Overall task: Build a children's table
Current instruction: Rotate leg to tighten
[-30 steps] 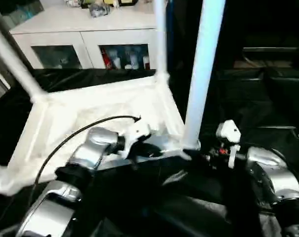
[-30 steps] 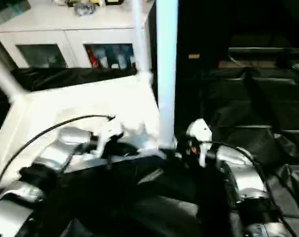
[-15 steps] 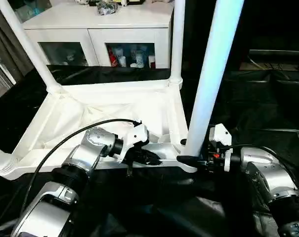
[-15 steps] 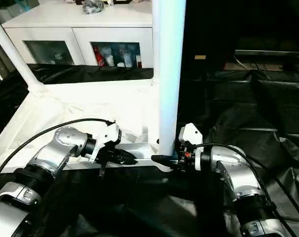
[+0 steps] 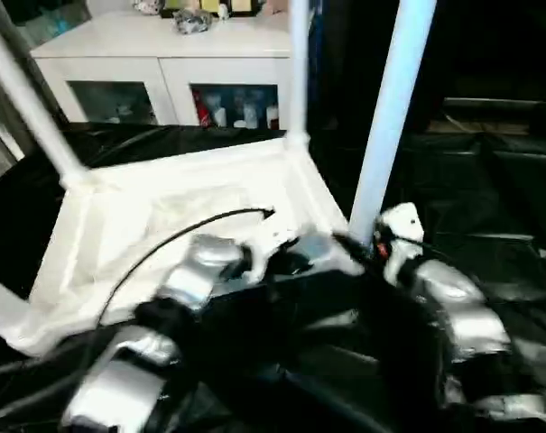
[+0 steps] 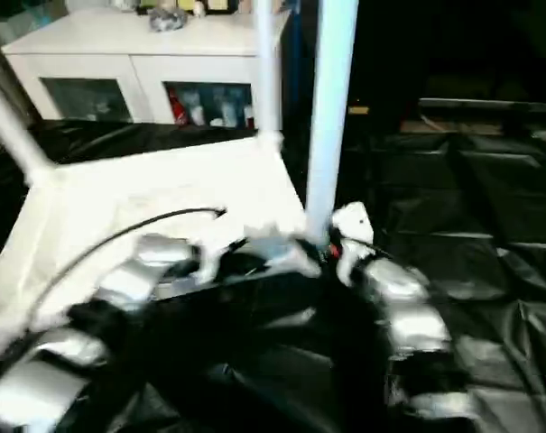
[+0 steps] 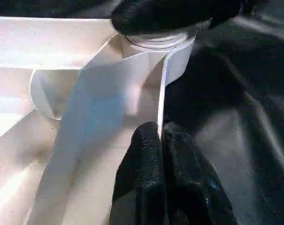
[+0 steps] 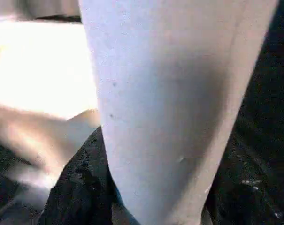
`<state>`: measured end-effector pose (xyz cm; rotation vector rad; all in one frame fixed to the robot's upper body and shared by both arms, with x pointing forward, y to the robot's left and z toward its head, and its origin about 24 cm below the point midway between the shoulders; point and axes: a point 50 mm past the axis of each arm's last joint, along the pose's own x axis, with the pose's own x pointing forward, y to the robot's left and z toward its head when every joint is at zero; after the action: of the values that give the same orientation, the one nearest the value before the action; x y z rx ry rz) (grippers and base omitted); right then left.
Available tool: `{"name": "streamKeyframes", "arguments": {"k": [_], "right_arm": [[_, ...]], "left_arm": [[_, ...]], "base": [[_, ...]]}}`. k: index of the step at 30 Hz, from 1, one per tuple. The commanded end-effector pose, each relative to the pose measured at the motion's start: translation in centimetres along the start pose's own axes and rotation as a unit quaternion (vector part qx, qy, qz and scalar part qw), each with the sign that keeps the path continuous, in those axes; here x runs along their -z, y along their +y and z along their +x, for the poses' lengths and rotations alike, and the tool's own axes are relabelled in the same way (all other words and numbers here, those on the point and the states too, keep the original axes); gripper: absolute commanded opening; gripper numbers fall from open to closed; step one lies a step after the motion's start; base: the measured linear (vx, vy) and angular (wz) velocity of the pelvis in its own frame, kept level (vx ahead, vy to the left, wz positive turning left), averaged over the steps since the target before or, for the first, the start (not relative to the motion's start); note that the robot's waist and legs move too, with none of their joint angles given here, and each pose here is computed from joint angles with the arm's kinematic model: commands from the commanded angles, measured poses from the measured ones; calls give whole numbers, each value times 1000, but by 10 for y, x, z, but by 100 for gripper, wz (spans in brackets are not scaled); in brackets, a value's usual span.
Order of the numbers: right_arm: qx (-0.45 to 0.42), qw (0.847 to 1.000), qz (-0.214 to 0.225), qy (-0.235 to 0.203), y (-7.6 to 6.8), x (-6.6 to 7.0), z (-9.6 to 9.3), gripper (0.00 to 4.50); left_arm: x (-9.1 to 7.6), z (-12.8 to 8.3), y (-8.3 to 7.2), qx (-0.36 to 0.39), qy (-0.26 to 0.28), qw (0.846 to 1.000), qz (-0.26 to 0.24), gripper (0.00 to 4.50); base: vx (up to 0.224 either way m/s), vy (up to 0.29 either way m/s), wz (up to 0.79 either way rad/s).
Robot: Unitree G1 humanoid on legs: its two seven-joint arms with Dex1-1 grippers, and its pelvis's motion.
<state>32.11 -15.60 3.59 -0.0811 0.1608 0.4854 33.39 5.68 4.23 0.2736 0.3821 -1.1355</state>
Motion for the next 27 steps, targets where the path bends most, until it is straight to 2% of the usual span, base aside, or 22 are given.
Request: {"name": "streamKeyframes", "arguments": {"k": [1, 4, 5, 6, 8, 10, 11, 13, 18, 22, 27], "right_arm": [[-28, 998, 24, 48, 39, 28, 9, 203], [-58, 998, 26, 28, 54, 22, 14, 203], [-58, 998, 26, 28, 54, 22, 14, 203], [-91, 995, 46, 14, 59, 18, 13, 258], [-116, 991, 60, 3, 58, 14, 11, 278], [-148, 988, 51, -3, 56, 10, 6, 292], [-168, 985, 34, 1, 53, 10, 3, 318], [-201, 980, 17, 9, 47, 10, -4, 329], [-284, 959, -3, 17, 26, 1, -30, 329], [-313, 949, -35, 24, 9, -2, -44, 329], [-335, 941, -34, 40, 0, -4, -51, 329]], "left_arm": [[-12, 10, 2, -55, -23, 998, -19, 0], [-16, 17, -6, -32, -27, 999, -10, 0], [-16, 17, -6, -32, -27, 999, -10, 0], [-17, 18, -9, -16, -30, 999, -6, 0], [-17, 16, -8, -5, -35, 999, -8, 0], [-15, 11, -6, 8, -36, 999, -2, 0], [-13, 7, -5, 19, -33, 999, 4, 0], [-8, -1, -5, 45, -29, 998, 14, 0], [6, -27, -5, 132, -11, 990, 43, 0], [9, -45, 1, 165, -3, 985, 42, 0], [13, -55, 6, 177, 13, 983, 40, 0]], "base": [[0, 0, 0], [0, 0, 0], [0, 0, 0], [0, 0, 0], [0, 0, 0], [0, 0, 0], [0, 0, 0], [0, 0, 0], [31, -12, -1], [0, 0, 0], [0, 0, 0]]}}
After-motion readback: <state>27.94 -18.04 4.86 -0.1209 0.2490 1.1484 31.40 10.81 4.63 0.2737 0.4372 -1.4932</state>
